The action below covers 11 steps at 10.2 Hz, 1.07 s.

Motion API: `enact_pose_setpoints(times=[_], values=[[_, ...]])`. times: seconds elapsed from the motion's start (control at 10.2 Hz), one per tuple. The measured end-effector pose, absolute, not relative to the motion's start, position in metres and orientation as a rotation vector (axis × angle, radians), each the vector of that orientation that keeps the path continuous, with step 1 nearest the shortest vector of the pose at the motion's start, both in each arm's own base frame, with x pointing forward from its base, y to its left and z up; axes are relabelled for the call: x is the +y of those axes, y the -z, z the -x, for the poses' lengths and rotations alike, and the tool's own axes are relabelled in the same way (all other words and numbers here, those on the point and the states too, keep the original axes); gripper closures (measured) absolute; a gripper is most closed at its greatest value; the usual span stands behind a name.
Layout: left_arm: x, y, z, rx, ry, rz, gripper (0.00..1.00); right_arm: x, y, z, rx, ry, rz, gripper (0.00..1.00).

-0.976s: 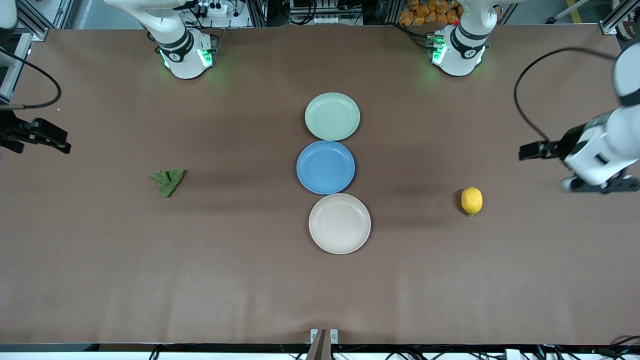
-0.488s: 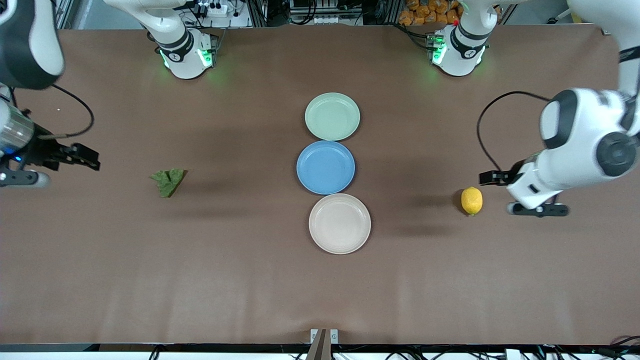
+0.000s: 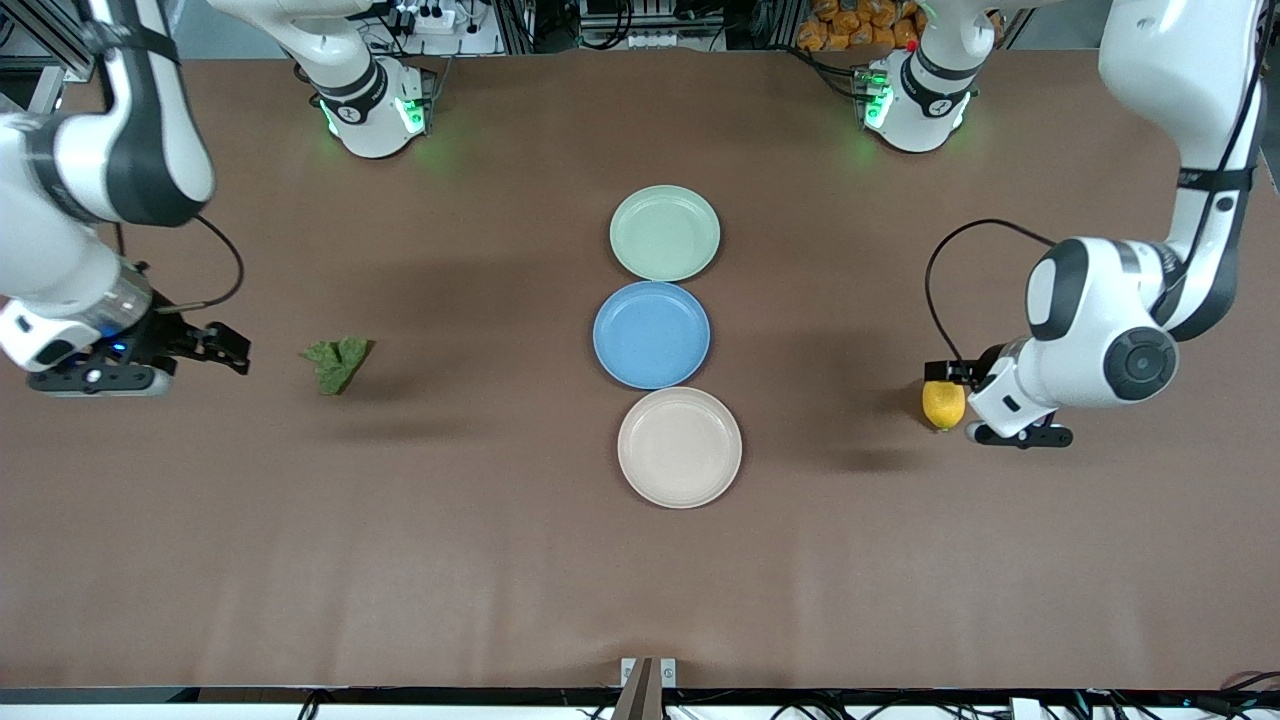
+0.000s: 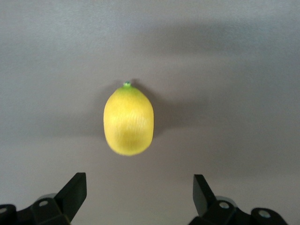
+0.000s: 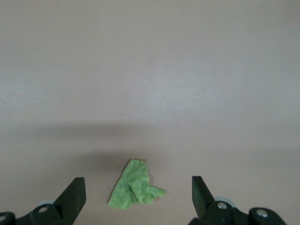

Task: Place lemon and lettuce in plates
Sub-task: 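Reach the left gripper to the lemon while the right gripper reaches the lettuce, then close the left gripper on the lemon while the right gripper grasps lettuce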

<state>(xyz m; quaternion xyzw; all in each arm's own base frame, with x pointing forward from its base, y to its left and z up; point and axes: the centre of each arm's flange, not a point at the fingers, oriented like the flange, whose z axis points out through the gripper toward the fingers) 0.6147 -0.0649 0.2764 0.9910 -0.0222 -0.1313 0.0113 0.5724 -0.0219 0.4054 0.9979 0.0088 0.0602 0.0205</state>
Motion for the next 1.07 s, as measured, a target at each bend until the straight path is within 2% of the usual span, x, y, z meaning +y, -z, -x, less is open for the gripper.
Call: enact_pose_setpoints(times=[0.2,0.49,0.78,1.07], values=[[-0.064,-0.251,-0.618,-0.128,0.404,-3.136,0.0,-0.019,-0.353,-0.548,-0.037,-0.172,-3.103,0.0],[-0.061,-0.222,-0.618,-0.167,0.422,-3.16,0.0,-0.01,-0.302,-0.523,-0.095,-0.119,-3.111,0.0],[-0.061,-0.208,-0.618,-0.168,0.428,-3.155,0.0,-0.009,-0.26,-0.516,-0.185,-0.032,-3.108,0.0],[-0.06,-0.195,-0.616,-0.166,0.451,-3.149,0.0,0.008,-0.216,-0.516,-0.256,-0.035,-3.11,0.0]])
